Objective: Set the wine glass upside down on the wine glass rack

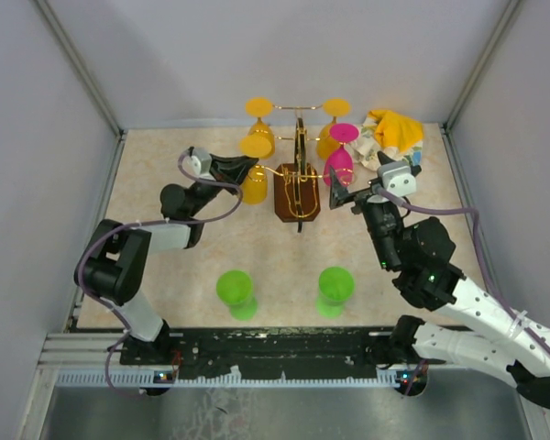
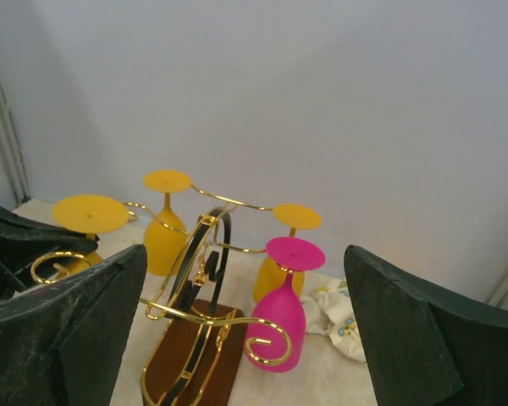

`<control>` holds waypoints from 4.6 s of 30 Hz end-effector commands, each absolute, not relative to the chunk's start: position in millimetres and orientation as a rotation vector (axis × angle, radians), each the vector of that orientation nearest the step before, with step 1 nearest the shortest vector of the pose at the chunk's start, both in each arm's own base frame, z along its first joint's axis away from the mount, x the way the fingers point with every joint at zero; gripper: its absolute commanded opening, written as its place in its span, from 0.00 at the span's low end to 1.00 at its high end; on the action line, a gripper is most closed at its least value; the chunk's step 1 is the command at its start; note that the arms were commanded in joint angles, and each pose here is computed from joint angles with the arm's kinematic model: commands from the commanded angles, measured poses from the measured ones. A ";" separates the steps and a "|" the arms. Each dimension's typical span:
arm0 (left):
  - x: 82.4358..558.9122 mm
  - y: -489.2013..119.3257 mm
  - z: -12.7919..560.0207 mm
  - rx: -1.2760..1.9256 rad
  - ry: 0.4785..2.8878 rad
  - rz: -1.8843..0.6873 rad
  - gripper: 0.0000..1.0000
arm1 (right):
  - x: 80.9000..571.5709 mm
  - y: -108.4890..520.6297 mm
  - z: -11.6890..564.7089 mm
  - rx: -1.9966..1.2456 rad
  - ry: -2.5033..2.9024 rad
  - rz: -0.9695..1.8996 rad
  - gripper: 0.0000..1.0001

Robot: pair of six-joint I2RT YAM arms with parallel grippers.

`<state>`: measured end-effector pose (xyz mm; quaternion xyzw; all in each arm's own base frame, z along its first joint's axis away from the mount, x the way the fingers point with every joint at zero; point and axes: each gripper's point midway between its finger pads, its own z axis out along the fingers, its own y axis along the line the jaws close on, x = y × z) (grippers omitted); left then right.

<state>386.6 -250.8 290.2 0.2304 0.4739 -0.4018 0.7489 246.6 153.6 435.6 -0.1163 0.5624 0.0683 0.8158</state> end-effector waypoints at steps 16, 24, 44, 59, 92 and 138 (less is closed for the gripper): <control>409.6 -268.6 292.8 0.676 0.961 -1.088 0.00 | 241.9 133.8 439.5 -0.199 1.198 0.117 0.99; 421.9 -271.7 289.6 0.698 0.948 -1.133 0.00 | 242.3 129.8 439.4 -0.199 1.206 0.089 0.99; 444.8 -234.1 289.8 0.598 0.921 -1.110 0.00 | 246.5 132.8 430.4 -0.212 1.229 0.064 0.99; 407.7 -237.9 295.1 0.690 0.906 -1.102 0.00 | 253.0 143.2 423.4 -0.225 1.247 0.064 0.99; 392.7 -159.0 283.7 0.330 1.112 -0.865 0.55 | 258.7 136.5 409.7 -0.139 1.377 0.053 0.99; 368.5 -160.4 382.9 0.098 1.645 -0.652 0.57 | 136.9 147.5 162.6 -0.163 2.450 0.368 0.55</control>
